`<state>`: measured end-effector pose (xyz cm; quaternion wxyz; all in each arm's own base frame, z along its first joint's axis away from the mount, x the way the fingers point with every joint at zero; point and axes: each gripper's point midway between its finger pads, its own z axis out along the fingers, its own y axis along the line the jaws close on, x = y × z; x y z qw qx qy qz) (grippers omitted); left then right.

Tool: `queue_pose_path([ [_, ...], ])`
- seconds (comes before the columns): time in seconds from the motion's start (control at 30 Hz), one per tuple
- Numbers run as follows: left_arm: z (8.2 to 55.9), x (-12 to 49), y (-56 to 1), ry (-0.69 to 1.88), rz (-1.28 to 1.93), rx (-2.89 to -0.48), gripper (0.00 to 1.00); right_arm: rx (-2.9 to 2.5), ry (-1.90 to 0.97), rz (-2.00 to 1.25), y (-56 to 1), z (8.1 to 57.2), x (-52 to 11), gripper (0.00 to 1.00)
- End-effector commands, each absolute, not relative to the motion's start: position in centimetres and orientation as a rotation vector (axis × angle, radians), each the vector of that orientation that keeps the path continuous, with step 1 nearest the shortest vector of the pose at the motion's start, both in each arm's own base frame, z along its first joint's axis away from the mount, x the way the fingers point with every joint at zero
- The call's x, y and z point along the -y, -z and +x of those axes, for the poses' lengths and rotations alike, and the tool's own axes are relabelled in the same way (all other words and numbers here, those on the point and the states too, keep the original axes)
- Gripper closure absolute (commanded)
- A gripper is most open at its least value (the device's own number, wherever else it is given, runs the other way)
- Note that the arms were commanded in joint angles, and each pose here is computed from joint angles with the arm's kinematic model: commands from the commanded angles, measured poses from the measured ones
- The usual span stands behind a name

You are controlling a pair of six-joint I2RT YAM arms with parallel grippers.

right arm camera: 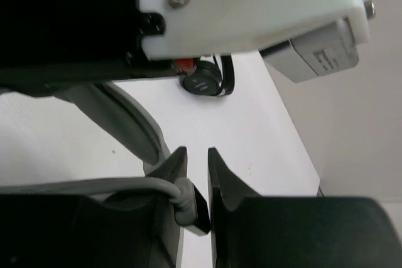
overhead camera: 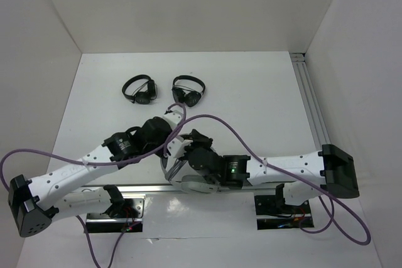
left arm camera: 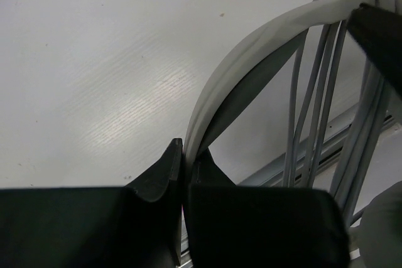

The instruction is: Wrap the headphones

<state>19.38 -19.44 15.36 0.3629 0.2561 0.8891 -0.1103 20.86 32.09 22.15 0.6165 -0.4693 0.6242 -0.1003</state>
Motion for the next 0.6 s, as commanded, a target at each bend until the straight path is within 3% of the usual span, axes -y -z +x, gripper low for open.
queue_pose_path([
  [0.0,17.9,19.4,-16.8,0.356,0.814,-2.255,1.00,-1.516,0.317,-0.713,-26.5,24.5,-26.2,0.73],
  [0.23,20.1,17.9,-19.8,0.376,0.734,-2.246,1.00,-1.517,0.248,-0.691,-27.0,24.4,-25.4,0.66],
  [0.43,19.4,18.1,-20.9,0.464,0.803,-2.227,1.00,-1.562,0.132,-0.881,-26.0,23.7,-27.6,0.48],
  [0.57,20.3,16.7,-20.5,0.379,0.739,-2.265,1.00,-1.613,0.060,-0.965,-25.6,24.3,-28.6,0.47],
])
